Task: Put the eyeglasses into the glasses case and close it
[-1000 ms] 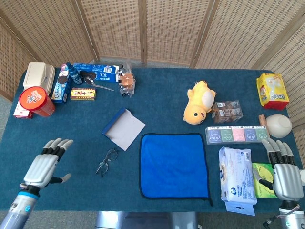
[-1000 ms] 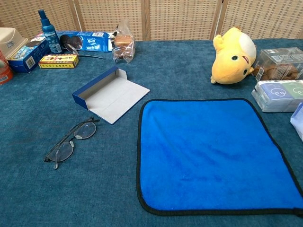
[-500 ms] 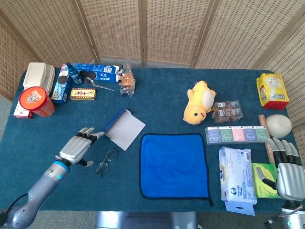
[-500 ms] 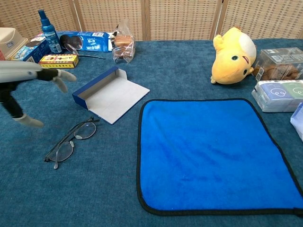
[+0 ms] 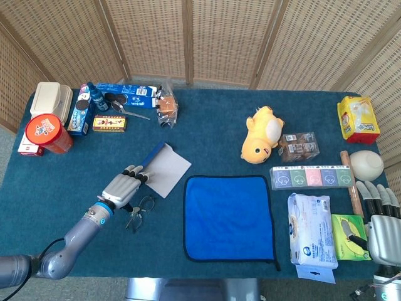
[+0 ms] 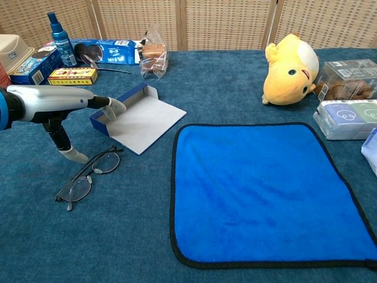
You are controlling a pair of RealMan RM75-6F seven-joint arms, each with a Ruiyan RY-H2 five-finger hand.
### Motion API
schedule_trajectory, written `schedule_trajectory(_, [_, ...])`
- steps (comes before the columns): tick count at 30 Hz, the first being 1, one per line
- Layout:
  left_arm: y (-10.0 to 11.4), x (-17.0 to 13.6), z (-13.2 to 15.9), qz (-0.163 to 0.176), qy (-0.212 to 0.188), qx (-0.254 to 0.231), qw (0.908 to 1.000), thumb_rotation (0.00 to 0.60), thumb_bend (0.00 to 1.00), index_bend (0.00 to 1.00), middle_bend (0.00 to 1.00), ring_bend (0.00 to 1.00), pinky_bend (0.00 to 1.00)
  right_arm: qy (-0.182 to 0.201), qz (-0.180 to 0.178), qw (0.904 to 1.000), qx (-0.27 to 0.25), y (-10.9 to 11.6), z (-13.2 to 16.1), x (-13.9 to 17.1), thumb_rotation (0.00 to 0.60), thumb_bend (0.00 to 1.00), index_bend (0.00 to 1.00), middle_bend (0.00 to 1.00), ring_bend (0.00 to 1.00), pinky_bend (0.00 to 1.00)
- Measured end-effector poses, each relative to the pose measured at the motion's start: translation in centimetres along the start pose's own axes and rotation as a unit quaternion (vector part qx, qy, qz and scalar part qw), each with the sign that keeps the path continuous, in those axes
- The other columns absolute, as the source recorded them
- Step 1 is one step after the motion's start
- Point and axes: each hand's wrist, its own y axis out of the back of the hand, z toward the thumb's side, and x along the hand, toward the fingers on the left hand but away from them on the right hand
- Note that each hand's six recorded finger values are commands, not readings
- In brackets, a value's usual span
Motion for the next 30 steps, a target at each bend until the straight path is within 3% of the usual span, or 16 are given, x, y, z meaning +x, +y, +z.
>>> schedule_trajectory(12, [-0.3, -0.1, -1.4, -0.017, 0.021, 0.035, 0.999, 0.599, 0.16, 0.0, 0.25, 0.0, 0.0, -0.001, -0.002, 1.0, 0.0, 0.1, 0.1, 0.1, 0.6, 0.29, 0.1, 0.09, 0.0, 0.07])
schedule_trajectory(30, [1.3, -1.1, -6.9, -0.01, 0.101, 0.081, 0.9915, 0.599, 0.16, 0.0, 0.25, 0.0, 0.0, 0.001, -0.011, 0.9999, 0.0, 0.7, 0.3, 0.8, 0.6, 0.29, 0.1, 0.09, 0.0, 0.07])
